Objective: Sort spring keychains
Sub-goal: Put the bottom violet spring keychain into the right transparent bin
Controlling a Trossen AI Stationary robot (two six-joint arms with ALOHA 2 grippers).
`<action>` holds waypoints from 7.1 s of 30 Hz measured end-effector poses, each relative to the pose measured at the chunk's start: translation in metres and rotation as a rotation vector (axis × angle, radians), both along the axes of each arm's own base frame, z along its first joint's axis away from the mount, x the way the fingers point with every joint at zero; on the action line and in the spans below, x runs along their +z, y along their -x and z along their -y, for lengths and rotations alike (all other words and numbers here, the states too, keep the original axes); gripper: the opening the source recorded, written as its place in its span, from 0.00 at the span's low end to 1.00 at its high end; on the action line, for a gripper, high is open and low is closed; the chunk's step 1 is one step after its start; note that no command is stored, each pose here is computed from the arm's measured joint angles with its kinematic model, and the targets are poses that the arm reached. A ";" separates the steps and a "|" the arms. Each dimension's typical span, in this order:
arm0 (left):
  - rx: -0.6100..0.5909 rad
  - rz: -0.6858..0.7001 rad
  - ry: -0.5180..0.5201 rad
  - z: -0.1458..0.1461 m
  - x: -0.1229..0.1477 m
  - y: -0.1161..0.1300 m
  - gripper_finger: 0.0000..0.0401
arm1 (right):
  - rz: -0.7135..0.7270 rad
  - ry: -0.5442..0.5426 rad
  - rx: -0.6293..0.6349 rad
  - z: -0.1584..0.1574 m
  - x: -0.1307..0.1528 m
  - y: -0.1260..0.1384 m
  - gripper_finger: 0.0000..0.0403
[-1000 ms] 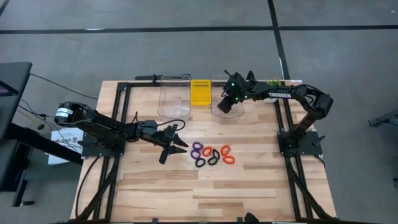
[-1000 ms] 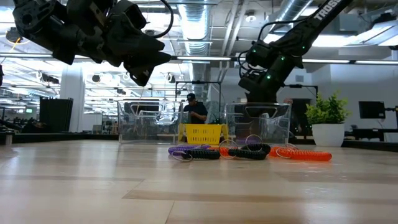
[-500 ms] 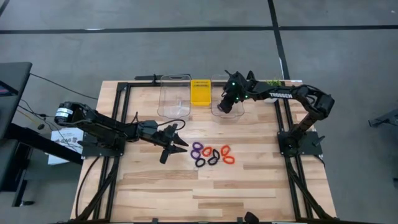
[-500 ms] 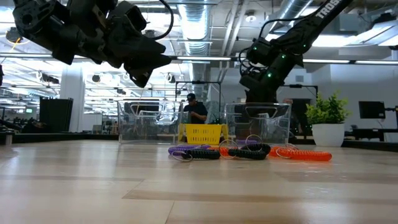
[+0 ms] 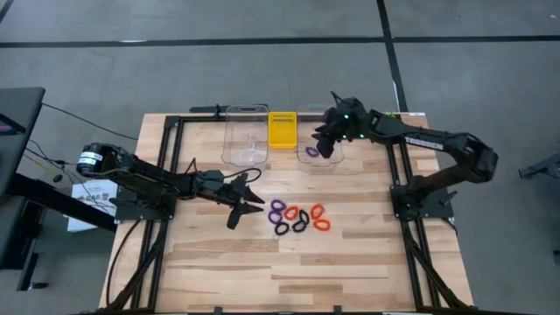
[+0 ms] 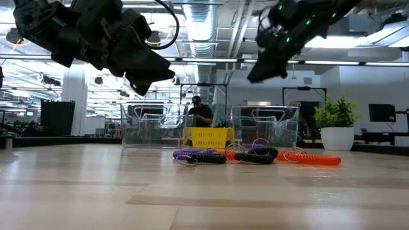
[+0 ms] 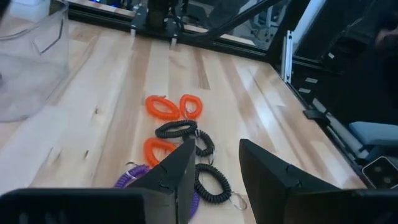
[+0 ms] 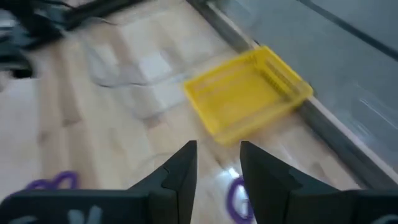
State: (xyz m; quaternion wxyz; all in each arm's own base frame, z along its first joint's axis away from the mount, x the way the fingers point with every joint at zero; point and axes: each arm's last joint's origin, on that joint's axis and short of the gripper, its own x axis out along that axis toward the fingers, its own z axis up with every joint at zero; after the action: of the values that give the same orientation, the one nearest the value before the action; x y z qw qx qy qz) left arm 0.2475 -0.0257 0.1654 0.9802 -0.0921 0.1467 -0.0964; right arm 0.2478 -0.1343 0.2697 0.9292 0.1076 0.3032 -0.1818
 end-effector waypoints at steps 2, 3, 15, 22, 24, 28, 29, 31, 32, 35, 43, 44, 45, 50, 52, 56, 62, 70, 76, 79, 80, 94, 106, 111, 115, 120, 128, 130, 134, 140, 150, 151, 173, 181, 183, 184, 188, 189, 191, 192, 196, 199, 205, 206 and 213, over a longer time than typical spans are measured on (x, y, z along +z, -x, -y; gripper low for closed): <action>0.014 0.001 -0.039 0.003 -0.001 0.000 0.30 | 0.010 0.005 0.032 -0.012 0.008 0.003 0.28; 0.021 -0.003 -0.060 0.004 -0.001 0.001 0.30 | 0.018 0.010 0.051 -0.019 0.012 0.005 0.28; 0.029 -0.040 -0.121 0.014 -0.008 0.002 0.30 | -0.069 0.137 0.105 -0.097 0.026 0.010 0.28; 0.035 -0.096 -0.288 0.013 -0.034 -0.006 0.30 | -0.083 0.224 0.129 -0.133 0.007 0.007 0.28; 0.020 -0.095 -0.328 0.014 -0.038 -0.010 0.30 | -0.065 0.234 0.125 -0.142 -0.002 0.007 0.28; 0.000 -0.087 -0.373 0.016 -0.039 -0.018 0.30 | -0.006 0.236 0.164 -0.163 -0.018 0.008 0.28; -0.009 -0.088 -0.389 0.017 -0.040 -0.019 0.30 | 0.013 0.237 0.182 -0.168 -0.022 0.009 0.28; -0.034 -0.091 -0.423 0.020 -0.043 -0.021 0.30 | 0.039 0.241 0.214 -0.176 -0.029 0.011 0.28; -0.044 -0.094 -0.438 0.021 -0.045 -0.022 0.30 | 0.056 0.244 0.223 -0.180 -0.032 0.012 0.28; -0.063 -0.107 -0.456 0.025 -0.050 -0.026 0.30 | 0.065 0.250 0.246 -0.187 -0.038 0.015 0.28; -0.103 -0.123 -0.490 0.029 -0.059 -0.041 0.30 | 0.080 0.247 0.284 -0.196 -0.038 0.017 0.28; -0.118 -0.123 -0.485 0.030 -0.060 -0.043 0.30 | 0.079 0.247 0.284 -0.196 -0.038 0.017 0.28; -0.130 -0.126 -0.481 0.030 -0.062 -0.045 0.30 | 0.077 0.247 0.285 -0.196 -0.038 0.017 0.28; -0.142 -0.150 -0.481 0.031 -0.068 -0.050 0.30 | 0.074 0.247 0.287 -0.197 -0.038 0.017 0.28; -0.146 -0.172 -0.484 0.031 -0.071 -0.051 0.30 | 0.074 0.247 0.288 -0.197 -0.038 0.017 0.28; -0.153 -0.204 -0.488 0.031 -0.075 -0.049 0.30 | 0.074 0.246 0.293 -0.198 -0.038 0.017 0.28; -0.157 -0.234 -0.487 0.030 -0.078 -0.048 0.30 | 0.076 0.240 0.290 -0.198 -0.038 0.017 0.28; -0.061 -0.326 -0.415 0.018 -0.082 -0.047 0.30 | 0.077 0.240 0.289 -0.198 -0.038 0.017 0.28; -0.064 -0.345 -0.384 0.016 -0.083 -0.046 0.30 | 0.077 0.240 0.289 -0.198 -0.038 0.017 0.28; -0.067 -0.348 -0.384 0.016 -0.084 -0.046 0.30 | 0.077 0.240 0.289 -0.198 -0.038 0.017 0.28; -0.069 -0.350 -0.383 0.016 -0.084 -0.046 0.29 | 0.077 0.240 0.289 -0.198 -0.038 0.017 0.28; -0.104 -0.347 -0.367 0.017 -0.084 -0.045 0.08 | 0.077 0.239 0.289 -0.198 -0.038 0.017 0.28; -0.148 -0.321 -0.342 0.020 -0.079 -0.053 0.09 | 0.078 0.239 0.288 -0.198 -0.038 0.017 0.28; -0.157 -0.315 -0.339 0.021 -0.077 -0.053 0.09 | 0.078 0.238 0.288 -0.198 -0.038 0.017 0.28; -0.171 -0.290 -0.329 0.022 -0.070 -0.053 0.09 | 0.083 0.238 0.288 -0.198 -0.037 0.017 0.28; -0.182 -0.222 -0.307 0.023 -0.053 -0.053 0.09 | 0.085 0.237 0.287 -0.198 -0.037 0.017 0.28; -0.222 -0.089 -0.300 0.039 -0.020 -0.047 0.09 | 0.125 0.241 0.291 -0.201 -0.039 0.008 0.28; -0.235 -0.055 -0.304 0.044 -0.012 -0.046 0.09 | 0.139 0.264 0.305 -0.203 -0.041 0.003 0.28; -0.235 0.004 -0.307 0.052 -0.001 -0.043 0.10 | 0.173 0.313 0.343 -0.207 -0.046 -0.009 0.28; -0.197 0.030 -0.320 0.054 0.007 -0.041 0.10 | 0.264 0.272 0.444 -0.214 -0.053 -0.024 0.28; -0.106 0.040 -0.336 0.051 0.009 -0.042 0.10 | 0.258 0.326 0.549 -0.224 -0.063 -0.048 0.28; -0.104 0.040 -0.336 0.051 0.009 -0.042 0.10 | 0.252 0.336 0.555 -0.225 -0.065 -0.050 0.28; -0.101 0.040 -0.336 0.051 0.009 -0.043 0.11 | 0.116 0.345 0.581 -0.230 -0.081 -0.085 0.40; -0.101 0.040 -0.336 0.051 0.009 -0.043 0.11 | 0.119 0.332 0.557 -0.225 -0.080 -0.086 0.25; -0.101 0.041 -0.336 0.051 0.009 -0.043 0.11 | 0.119 0.332 0.557 -0.225 -0.080 -0.086 0.18; -0.101 0.040 -0.336 0.051 0.009 -0.043 0.11 | 0.119 0.332 0.558 -0.225 -0.080 -0.086 0.14; -0.101 0.040 -0.336 0.051 0.009 -0.043 0.11 | 0.119 0.335 0.565 -0.225 -0.080 -0.086 0.03; -0.101 0.040 -0.336 0.051 0.009 -0.043 0.11 | 0.120 0.331 0.570 -0.226 -0.080 -0.086 0.03; -0.101 0.040 -0.336 0.051 0.009 -0.043 0.11 | 0.122 0.326 0.580 -0.226 -0.080 -0.086 0.05; -0.102 0.040 -0.336 0.051 0.009 -0.043 0.11 | 0.122 0.324 0.582 -0.226 -0.080 -0.086 0.07; -0.064 0.047 -0.345 0.050 0.010 -0.043 0.11 | 0.122 0.324 0.583 -0.226 -0.080 -0.086 0.08; -0.017 0.045 -0.360 0.049 0.010 -0.043 0.13 | 0.123 0.325 0.583 -0.226 -0.080 -0.086 0.05; 0.026 0.041 -0.373 0.047 0.010 -0.044 0.21 | 0.121 0.325 0.584 -0.226 -0.080 -0.086 0.04; 0.026 0.041 -0.373 0.047 0.010 -0.044 0.22 | 0.120 0.325 0.584 -0.226 -0.080 -0.086 0.05; 0.026 0.041 -0.373 0.047 0.010 -0.044 0.31 | 0.115 0.325 0.585 -0.226 -0.081 -0.085 0.06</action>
State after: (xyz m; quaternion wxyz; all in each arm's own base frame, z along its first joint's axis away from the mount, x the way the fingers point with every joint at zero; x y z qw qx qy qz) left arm 0.2912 -0.0732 0.1755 0.9842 0.0913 0.1406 -0.0568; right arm 0.3331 0.0914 0.1891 0.9626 -0.1233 0.2353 0.0528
